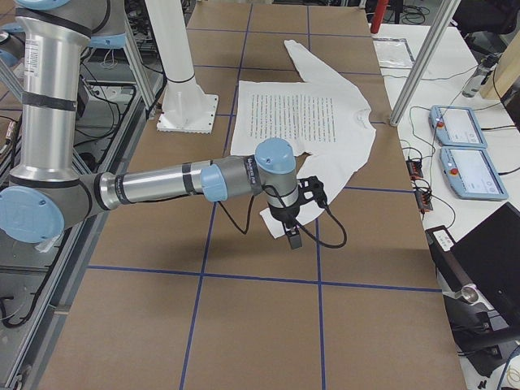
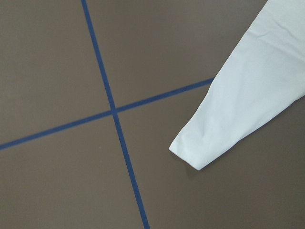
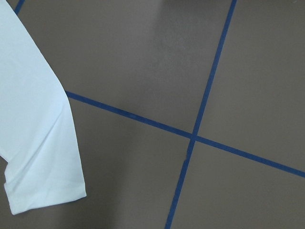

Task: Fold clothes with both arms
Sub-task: 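Move the right gripper in toward the sleeve nearest it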

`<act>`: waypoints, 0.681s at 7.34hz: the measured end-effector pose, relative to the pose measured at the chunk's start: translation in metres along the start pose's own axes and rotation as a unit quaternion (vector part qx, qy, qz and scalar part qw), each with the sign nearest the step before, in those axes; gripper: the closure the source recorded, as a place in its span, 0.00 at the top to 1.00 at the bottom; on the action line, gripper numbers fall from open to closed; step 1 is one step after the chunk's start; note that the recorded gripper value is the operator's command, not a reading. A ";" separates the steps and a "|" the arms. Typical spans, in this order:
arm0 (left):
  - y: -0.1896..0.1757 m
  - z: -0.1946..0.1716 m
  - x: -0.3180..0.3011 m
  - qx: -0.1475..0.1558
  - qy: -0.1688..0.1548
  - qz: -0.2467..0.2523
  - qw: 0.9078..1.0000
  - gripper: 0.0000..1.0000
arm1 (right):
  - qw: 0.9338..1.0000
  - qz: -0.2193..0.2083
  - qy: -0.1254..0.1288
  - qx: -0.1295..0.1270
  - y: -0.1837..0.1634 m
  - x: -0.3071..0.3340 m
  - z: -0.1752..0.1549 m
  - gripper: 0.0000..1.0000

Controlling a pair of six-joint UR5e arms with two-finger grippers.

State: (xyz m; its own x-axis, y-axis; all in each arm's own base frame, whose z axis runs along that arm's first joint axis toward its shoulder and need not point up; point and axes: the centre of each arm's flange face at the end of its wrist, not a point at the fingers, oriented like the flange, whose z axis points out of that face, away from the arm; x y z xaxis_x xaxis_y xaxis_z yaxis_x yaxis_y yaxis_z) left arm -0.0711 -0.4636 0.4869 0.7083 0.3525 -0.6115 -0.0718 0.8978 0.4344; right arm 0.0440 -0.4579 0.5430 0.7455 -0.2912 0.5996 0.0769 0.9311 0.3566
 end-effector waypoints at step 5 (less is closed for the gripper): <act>-0.010 -0.014 0.002 0.016 -0.016 0.010 1.000 1.00 | 0.992 0.094 -0.042 0.071 0.029 -0.092 0.076 0.96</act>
State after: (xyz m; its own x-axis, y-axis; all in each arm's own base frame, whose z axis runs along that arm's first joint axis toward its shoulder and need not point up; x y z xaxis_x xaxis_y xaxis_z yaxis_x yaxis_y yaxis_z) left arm -0.0790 -0.4679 0.4724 0.7291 0.3617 -0.5810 -0.0644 0.8814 0.4679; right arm -0.0726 -0.4207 0.5528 0.6799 -0.1384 0.7201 -0.1572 0.9317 0.3275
